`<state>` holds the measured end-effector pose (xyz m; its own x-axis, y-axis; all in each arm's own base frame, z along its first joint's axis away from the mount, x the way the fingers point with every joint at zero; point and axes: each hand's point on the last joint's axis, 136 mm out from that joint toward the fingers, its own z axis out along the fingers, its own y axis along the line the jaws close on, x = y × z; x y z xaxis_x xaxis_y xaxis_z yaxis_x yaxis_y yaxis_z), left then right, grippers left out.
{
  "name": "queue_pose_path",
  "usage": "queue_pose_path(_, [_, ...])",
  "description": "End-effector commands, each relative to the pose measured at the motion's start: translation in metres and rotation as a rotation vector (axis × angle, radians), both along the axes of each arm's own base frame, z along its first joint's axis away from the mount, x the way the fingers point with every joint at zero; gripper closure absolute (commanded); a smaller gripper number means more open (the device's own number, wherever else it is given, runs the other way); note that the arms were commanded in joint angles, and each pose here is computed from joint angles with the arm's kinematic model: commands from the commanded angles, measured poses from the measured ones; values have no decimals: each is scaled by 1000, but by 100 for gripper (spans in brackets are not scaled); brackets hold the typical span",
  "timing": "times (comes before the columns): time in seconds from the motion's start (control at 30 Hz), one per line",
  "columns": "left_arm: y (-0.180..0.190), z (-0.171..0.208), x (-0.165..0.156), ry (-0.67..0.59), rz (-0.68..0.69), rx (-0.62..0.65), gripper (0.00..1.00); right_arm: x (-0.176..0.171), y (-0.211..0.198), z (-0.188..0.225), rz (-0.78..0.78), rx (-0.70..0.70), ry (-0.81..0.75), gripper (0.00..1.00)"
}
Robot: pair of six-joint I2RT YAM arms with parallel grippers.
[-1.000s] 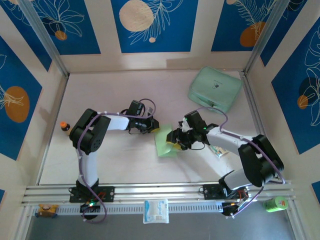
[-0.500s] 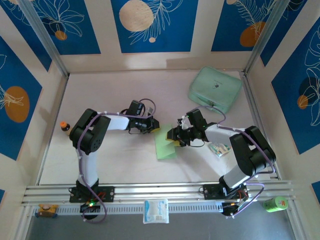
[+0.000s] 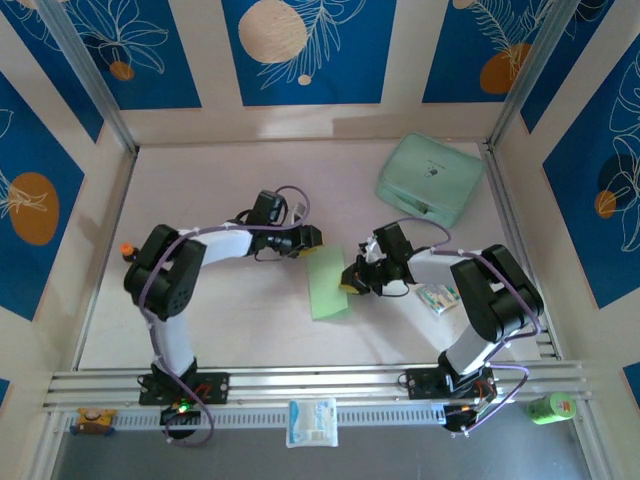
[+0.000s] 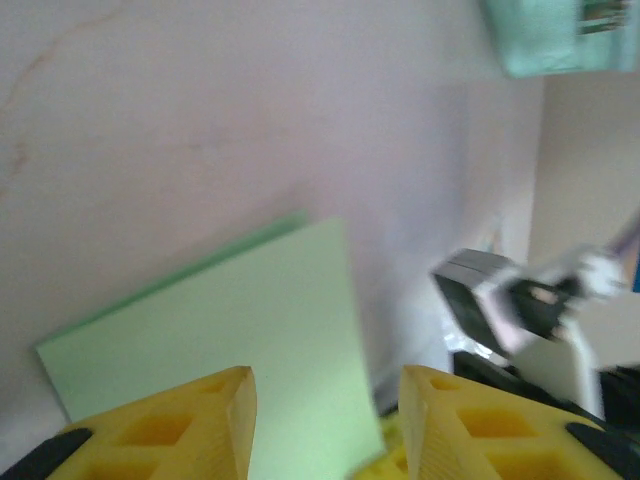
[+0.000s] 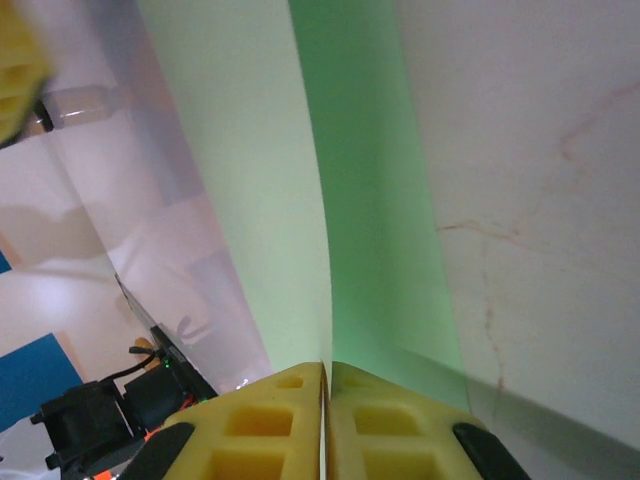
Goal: Fold a paper plane with a square sheet of paper (pick it up from the middle)
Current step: Fold the triangle a second time at the center of the table.
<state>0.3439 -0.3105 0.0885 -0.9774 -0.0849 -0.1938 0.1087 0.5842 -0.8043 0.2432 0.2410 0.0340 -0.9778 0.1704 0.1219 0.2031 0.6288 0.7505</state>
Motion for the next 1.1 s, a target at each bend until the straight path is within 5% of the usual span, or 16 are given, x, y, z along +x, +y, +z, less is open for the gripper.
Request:
queue_pose_path(0.0, [9, 31, -7, -127, 0, 13, 57, 0, -6, 3, -51, -14, 1, 91])
queue_pose_path(0.13, [18, 47, -25, -212, 6, 29, 59, 0, -11, 3, -73, -33, -6, 91])
queue_pose_path(0.23, [23, 50, -42, -259, 24, 81, 72, 1, -11, 6, -77, -20, -14, 91])
queue_pose_path(0.47, [5, 41, -97, -445, -101, 192, 70, 9, -2, 12, -39, 23, -9, 82])
queue_pose_path(0.77, [0, 17, -145, -505, -235, 298, 60, 14, 2, 9, -17, 32, 10, 87])
queue_pose_path(1.07, [-39, 2, -180, -737, -507, 589, 41, 14, 1, 12, -23, 25, 12, 89])
